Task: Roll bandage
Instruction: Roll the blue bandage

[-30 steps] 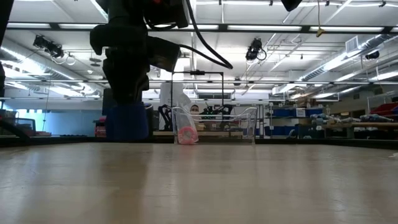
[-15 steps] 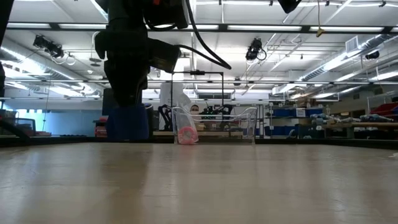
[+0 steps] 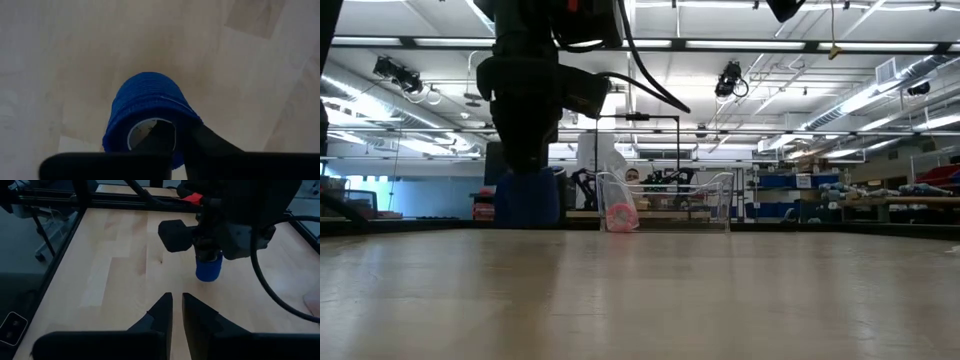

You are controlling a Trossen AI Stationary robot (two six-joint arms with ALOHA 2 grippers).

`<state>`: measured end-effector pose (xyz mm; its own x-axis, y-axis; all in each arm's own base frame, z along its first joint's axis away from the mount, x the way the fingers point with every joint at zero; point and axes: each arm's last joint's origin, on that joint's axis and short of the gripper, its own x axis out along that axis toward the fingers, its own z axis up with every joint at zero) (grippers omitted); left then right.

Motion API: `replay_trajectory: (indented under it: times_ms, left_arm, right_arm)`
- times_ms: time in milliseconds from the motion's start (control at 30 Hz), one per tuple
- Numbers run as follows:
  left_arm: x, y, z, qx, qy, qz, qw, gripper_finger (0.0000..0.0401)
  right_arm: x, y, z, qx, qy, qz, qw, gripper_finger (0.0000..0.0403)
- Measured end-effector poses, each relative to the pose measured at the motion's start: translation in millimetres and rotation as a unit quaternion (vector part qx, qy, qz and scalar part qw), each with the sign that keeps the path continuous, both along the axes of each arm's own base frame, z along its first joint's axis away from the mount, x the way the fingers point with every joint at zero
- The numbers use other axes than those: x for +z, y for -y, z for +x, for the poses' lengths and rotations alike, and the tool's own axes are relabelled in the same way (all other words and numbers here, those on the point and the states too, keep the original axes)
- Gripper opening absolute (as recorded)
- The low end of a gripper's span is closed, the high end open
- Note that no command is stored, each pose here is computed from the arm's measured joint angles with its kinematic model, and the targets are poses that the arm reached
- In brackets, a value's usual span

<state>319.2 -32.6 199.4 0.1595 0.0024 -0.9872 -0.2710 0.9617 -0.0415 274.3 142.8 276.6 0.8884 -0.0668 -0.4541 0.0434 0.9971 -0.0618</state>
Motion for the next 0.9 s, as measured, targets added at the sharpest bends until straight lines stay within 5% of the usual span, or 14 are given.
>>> replay_trajectory:
  times_ms: [400, 733, 900]
  left_arm:
    - [-0.1, -6.4, -0.3, 0.02, -0.004, 0.004, 1.0, 0.0136]
    - [2.5, -4.4, 12.2, -0.013, 0.062, -0.001, 0.998, 0.002]
    - [5.0, -3.3, 19.6, -0.03, 0.102, -0.006, 0.994, 0.0023]
  right_arm:
    - [-20.8, 5.0, -1.4, -0.006, 0.009, 0.01, 1.0, 0.0043]
    - [-75.6, 39.2, 16.3, -0.008, 0.102, 0.057, 0.993, 0.0005]
    - [-112.4, 51.4, 45.3, -0.011, 0.101, 0.05, 0.994, 0.0003]
